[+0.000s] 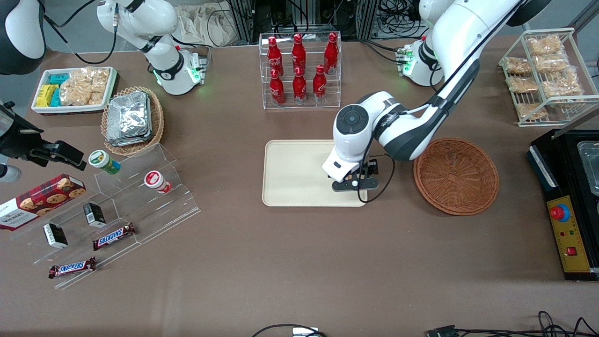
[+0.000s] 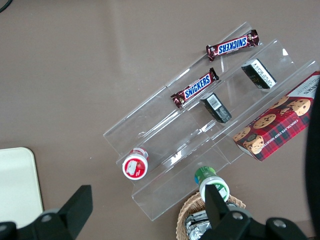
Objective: Place sandwich from basket to tray
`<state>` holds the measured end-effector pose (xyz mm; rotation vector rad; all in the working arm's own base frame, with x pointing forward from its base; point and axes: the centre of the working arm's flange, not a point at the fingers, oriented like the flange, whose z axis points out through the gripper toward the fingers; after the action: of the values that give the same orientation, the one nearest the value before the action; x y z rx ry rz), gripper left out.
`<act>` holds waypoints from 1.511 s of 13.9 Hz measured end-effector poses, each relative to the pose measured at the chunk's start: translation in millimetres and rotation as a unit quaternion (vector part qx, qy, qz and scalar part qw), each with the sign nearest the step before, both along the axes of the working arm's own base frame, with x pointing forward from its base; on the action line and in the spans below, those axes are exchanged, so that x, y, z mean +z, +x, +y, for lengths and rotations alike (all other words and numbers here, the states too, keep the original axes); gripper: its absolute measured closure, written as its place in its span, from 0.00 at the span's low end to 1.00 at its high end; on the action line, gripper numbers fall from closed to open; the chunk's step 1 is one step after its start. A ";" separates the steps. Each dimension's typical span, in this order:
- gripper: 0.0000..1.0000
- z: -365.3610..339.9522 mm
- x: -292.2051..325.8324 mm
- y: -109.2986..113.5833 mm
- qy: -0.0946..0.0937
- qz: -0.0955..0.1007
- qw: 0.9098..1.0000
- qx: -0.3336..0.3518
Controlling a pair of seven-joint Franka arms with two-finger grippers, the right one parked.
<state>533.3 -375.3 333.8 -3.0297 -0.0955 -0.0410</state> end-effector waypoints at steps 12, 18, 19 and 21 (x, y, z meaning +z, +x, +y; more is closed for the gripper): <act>0.00 155.7 97.9 76.6 -0.018 0.026 0.997 0.067; 0.00 242.6 151.6 71.6 -0.024 0.059 0.998 0.006; 0.00 255.9 162.7 66.8 -0.020 0.063 0.998 -0.007; 0.00 282.0 185.7 57.3 -0.017 0.065 0.998 -0.022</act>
<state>590.6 -93.3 519.5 -3.0583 -0.0198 0.1542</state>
